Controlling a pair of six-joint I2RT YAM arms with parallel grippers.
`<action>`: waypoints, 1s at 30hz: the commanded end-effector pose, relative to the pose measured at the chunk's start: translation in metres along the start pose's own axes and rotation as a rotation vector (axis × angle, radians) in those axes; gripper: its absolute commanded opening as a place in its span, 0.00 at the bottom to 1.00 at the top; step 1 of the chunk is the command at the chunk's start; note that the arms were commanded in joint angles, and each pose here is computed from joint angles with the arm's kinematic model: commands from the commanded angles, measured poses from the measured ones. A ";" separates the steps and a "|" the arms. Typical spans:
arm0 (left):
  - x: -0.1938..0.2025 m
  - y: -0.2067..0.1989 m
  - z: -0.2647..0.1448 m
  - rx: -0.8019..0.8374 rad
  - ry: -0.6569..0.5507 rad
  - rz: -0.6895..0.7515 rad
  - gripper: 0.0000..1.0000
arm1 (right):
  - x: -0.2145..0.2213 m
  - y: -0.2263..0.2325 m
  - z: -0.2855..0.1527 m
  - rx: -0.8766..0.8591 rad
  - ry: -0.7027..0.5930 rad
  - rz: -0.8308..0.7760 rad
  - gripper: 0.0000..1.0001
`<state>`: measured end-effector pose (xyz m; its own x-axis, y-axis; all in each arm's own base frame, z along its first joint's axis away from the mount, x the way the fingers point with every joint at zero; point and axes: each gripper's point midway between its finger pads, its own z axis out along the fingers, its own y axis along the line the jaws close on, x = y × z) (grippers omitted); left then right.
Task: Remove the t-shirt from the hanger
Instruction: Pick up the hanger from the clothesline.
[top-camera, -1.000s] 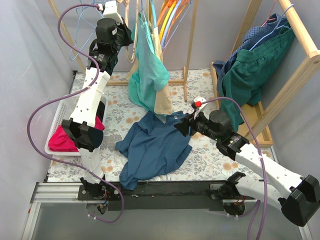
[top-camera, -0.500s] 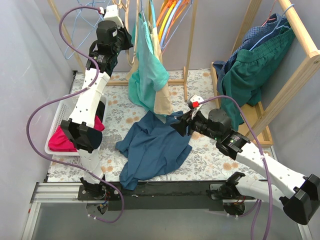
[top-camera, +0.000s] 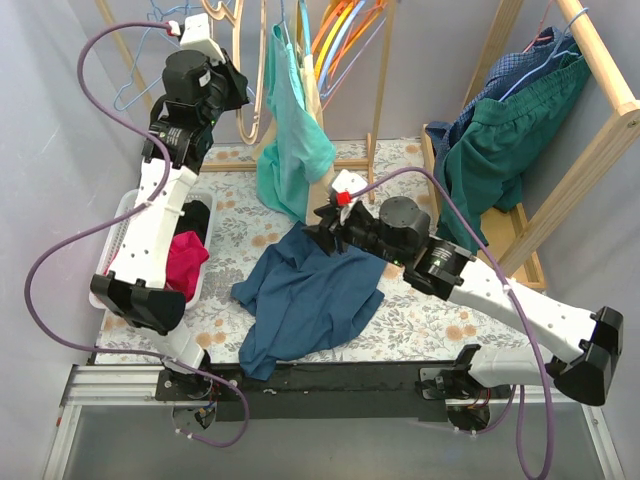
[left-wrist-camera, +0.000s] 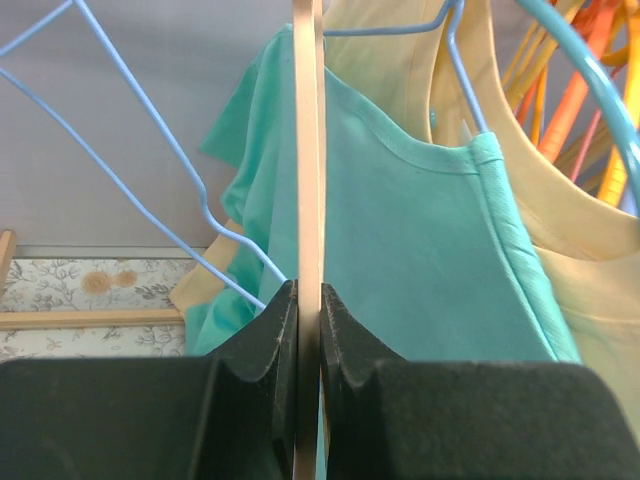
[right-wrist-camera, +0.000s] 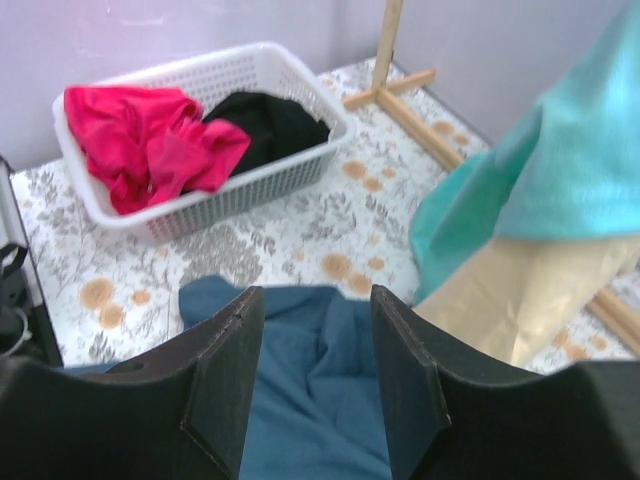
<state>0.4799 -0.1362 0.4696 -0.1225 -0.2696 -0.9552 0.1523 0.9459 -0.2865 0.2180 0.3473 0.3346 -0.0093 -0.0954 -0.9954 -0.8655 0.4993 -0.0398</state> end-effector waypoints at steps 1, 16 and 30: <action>-0.030 0.001 -0.037 -0.015 -0.058 -0.024 0.00 | -0.068 -0.007 0.012 0.059 -0.145 -0.085 0.54; -0.023 0.001 -0.073 -0.028 -0.012 -0.170 0.00 | -0.131 0.012 0.085 0.386 -0.347 -0.401 0.54; 0.001 0.000 -0.083 -0.005 0.037 -0.194 0.00 | -0.149 -0.004 0.115 0.688 -0.424 -0.493 0.54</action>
<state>0.4120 -0.1220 0.4636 -0.2065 -0.4286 -0.8796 0.0870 0.8873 -0.4528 0.2781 0.4891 0.4088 0.5362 -0.2698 -0.7998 -0.3656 0.7798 -0.5081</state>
